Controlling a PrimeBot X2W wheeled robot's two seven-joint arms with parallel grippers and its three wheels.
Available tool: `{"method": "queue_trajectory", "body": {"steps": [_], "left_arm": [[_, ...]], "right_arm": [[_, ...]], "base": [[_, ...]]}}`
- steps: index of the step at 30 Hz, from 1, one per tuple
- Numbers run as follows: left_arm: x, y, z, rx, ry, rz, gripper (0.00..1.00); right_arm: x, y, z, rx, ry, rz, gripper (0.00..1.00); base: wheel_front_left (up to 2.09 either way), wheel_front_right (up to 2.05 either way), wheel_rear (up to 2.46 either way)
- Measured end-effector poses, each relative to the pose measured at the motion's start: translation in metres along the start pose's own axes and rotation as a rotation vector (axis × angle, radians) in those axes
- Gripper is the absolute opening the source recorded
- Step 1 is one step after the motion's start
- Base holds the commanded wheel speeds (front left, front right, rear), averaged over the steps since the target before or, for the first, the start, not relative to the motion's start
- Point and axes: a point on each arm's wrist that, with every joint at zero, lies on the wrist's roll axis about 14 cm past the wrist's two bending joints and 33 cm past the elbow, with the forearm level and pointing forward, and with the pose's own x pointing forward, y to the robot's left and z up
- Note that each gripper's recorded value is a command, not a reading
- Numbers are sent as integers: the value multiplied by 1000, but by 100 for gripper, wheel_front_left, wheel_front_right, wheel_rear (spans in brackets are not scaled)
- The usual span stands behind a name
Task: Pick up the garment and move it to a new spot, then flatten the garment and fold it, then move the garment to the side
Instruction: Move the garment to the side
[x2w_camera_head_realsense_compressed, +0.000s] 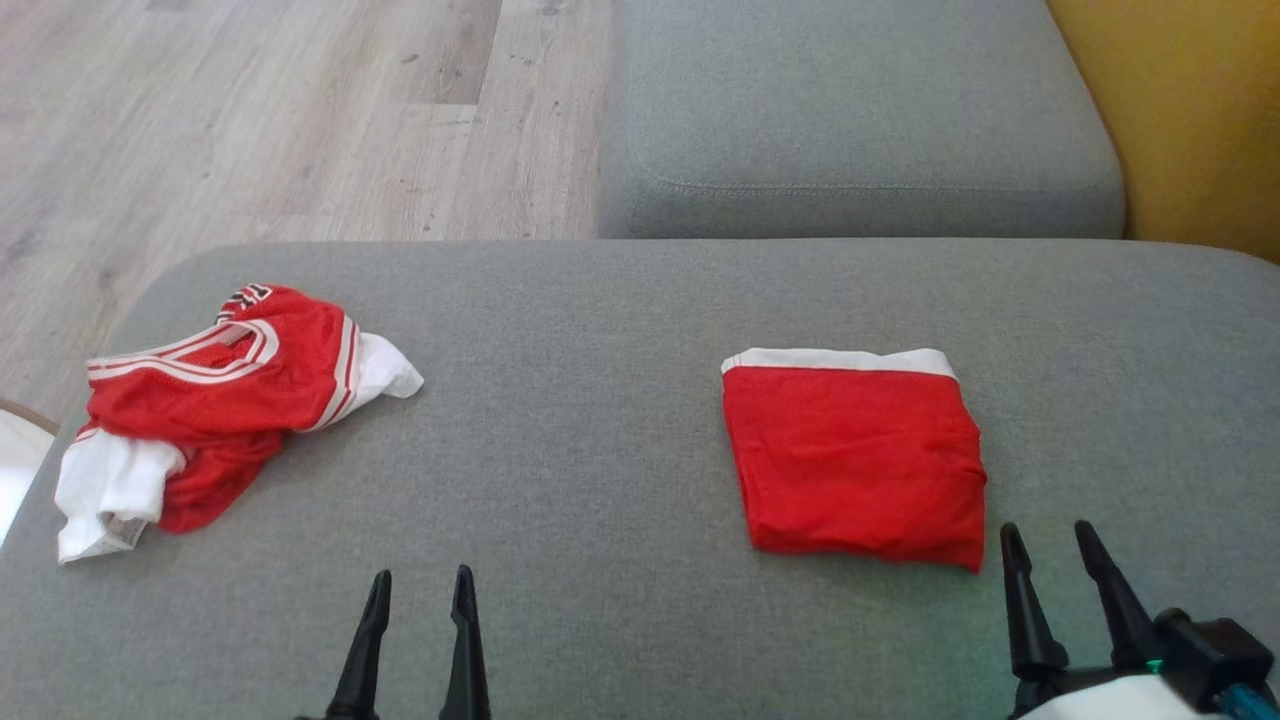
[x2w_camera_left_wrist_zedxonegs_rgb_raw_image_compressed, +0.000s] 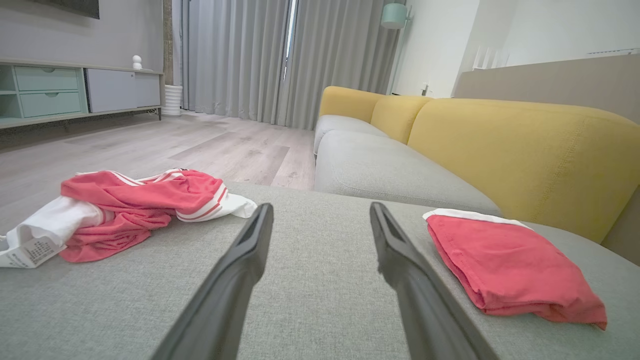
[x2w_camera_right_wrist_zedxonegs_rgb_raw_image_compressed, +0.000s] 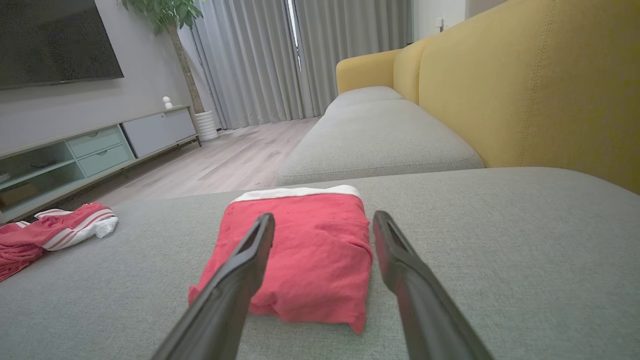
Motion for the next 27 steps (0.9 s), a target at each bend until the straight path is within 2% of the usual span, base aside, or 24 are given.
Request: {"method": "queue_trajectory", "body": {"steps": [27], "left_arm": [[7, -5, -11, 2, 41, -19, 100]], "right_arm": [[-1, -6, -9, -4, 28, -26, 100]], "base": [[0, 0, 0]]}}
